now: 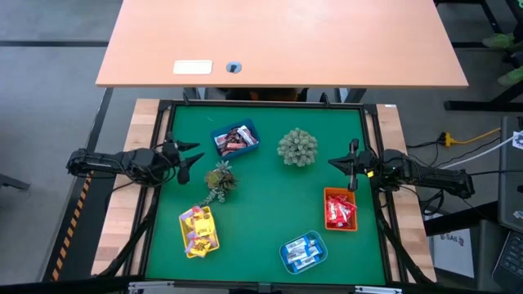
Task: Sort candy
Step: Return to Home Position
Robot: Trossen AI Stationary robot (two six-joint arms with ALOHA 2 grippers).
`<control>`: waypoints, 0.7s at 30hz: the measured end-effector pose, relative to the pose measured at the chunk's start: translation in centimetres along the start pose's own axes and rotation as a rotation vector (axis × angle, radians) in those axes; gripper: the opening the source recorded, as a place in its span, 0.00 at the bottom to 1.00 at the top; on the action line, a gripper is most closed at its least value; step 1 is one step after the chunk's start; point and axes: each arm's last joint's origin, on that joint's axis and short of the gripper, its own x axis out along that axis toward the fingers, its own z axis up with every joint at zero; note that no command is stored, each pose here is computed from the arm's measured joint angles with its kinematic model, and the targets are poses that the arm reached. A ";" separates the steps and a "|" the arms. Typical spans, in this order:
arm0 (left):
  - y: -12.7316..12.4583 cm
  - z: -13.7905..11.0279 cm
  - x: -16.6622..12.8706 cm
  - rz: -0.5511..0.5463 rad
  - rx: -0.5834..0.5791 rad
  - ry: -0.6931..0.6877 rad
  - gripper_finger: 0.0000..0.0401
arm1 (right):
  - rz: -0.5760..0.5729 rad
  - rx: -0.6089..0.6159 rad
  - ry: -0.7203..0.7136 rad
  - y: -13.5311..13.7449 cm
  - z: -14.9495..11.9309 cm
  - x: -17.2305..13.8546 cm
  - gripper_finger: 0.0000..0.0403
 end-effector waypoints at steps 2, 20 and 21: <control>0.0 0.0 0.0 -0.006 0.001 0.002 0.45 | 0.000 0.000 0.000 0.0 0.0 0.0 0.02; -0.8 0.1 0.1 -0.252 -0.001 -0.066 0.45 | 0.000 0.000 0.000 0.0 0.0 0.0 0.02; -0.9 0.1 0.2 -0.278 0.022 -0.088 0.45 | 0.000 0.000 0.000 0.0 0.0 0.0 0.02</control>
